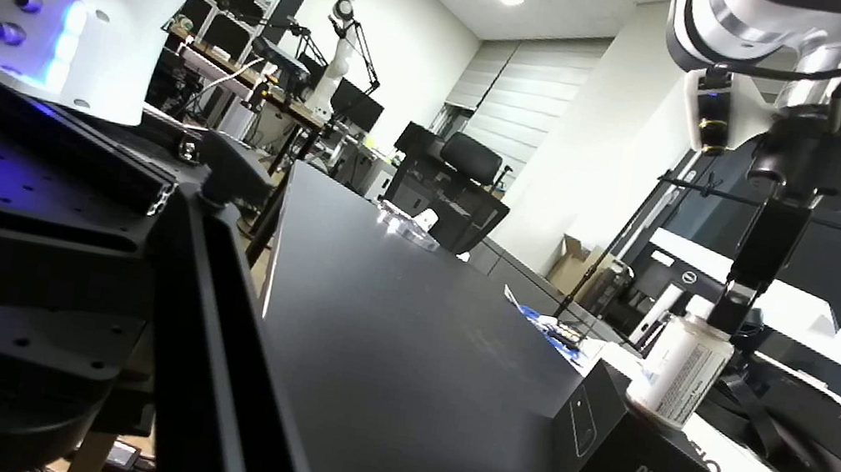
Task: Put the bottle on the box
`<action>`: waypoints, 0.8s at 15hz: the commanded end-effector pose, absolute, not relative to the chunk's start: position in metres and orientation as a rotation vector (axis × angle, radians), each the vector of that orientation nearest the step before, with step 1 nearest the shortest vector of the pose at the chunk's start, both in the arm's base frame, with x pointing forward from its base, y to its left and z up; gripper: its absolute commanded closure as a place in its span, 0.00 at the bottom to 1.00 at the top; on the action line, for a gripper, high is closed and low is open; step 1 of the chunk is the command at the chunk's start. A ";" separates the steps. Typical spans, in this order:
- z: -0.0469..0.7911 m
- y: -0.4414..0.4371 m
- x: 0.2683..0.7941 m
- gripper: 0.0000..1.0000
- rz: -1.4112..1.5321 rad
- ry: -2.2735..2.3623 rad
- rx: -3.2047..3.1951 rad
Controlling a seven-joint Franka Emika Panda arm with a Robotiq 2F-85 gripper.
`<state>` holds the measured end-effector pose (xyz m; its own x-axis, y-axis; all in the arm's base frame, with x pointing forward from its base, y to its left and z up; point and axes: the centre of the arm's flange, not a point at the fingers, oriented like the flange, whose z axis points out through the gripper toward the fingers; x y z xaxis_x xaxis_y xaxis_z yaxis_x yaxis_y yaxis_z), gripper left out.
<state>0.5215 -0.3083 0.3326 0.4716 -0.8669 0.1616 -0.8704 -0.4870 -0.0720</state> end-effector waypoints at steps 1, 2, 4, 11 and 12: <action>0.341 -0.310 0.533 0.24 0.256 -1.590 2.655; 0.346 -0.308 0.533 0.18 0.261 -1.586 2.662; 0.360 -0.301 0.535 0.04 0.276 -1.580 2.683; 0.407 -0.280 0.536 0.00 0.344 -1.532 2.759; 0.419 -0.275 0.534 0.00 0.352 -1.528 2.771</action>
